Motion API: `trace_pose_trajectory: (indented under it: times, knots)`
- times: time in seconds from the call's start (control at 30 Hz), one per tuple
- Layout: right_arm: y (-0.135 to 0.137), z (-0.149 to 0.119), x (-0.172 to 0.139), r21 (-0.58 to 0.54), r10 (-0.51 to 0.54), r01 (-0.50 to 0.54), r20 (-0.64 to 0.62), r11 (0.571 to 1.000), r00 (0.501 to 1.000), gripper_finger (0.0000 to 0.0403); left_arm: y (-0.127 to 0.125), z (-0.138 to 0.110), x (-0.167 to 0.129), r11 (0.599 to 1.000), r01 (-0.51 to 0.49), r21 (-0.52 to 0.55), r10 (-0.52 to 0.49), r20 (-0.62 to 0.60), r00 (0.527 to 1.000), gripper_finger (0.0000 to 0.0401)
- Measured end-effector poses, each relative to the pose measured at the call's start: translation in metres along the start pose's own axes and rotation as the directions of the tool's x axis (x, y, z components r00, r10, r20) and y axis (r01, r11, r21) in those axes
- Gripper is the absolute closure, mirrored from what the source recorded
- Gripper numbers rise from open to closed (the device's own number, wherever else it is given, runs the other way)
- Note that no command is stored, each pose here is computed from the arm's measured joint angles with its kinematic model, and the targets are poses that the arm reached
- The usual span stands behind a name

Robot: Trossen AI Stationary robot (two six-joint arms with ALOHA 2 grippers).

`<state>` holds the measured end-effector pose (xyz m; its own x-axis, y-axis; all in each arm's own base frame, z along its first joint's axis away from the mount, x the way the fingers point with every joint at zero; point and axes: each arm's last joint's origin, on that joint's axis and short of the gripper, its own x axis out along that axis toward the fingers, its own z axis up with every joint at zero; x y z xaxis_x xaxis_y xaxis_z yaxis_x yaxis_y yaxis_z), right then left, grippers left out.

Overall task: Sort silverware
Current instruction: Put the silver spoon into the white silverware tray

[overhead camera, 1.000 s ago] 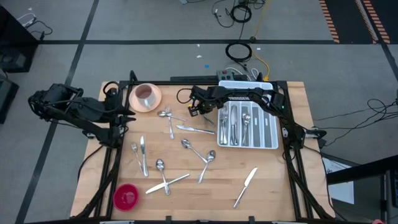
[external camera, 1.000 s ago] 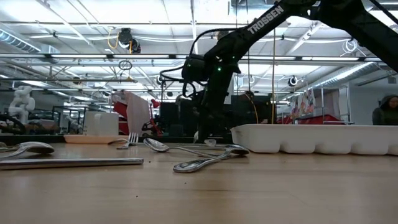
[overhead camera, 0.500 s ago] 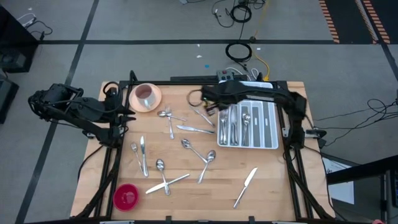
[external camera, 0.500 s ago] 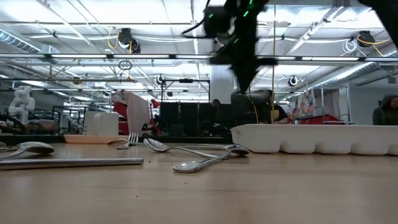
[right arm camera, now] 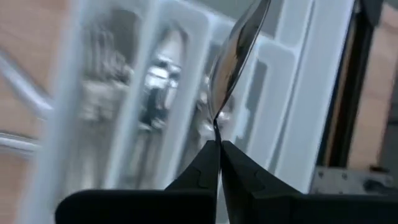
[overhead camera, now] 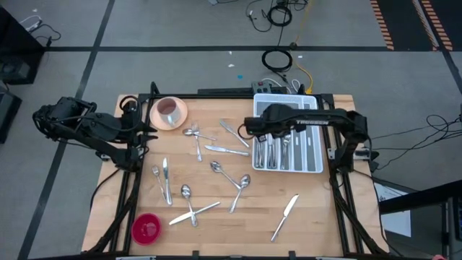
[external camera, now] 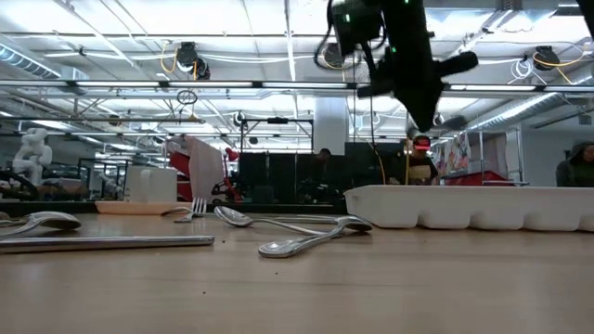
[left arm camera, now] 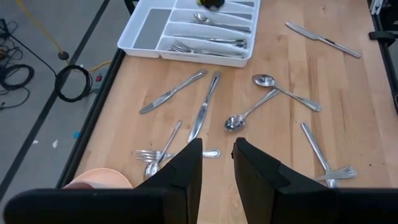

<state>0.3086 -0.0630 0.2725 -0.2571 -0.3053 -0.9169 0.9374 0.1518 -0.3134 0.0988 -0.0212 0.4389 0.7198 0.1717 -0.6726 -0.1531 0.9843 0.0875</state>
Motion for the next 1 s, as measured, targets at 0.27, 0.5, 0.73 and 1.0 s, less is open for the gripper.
trace_pose_trajectory:
  times: [0.27,0.5,0.73,1.0]
  knots:
    - [-0.003,-0.028,0.056,0.036,-0.212,0.218,-0.129,0.975,0.969,0.0403,0.0,0.0,0.0,1.0,0.001,0.006,-0.001,0.0,1.0,0.0305]
    - [-0.007,-0.041,0.079,0.086,-0.269,0.286,-0.172,0.954,0.948,0.0403,0.0,0.0,0.0,0.999,0.0,0.032,0.0,0.0,1.0,0.0305]
    - [0.005,-0.036,0.084,0.146,-0.177,0.188,-0.086,0.971,0.98,0.0403,0.0,0.0,0.0,0.999,-0.001,0.032,0.001,0.0,1.0,0.0305]
    - [0.019,-0.035,0.111,0.087,-0.284,0.291,-0.083,0.953,0.955,0.0403,0.0,0.0,0.0,0.999,-0.003,0.033,0.003,0.0,1.0,0.0305]
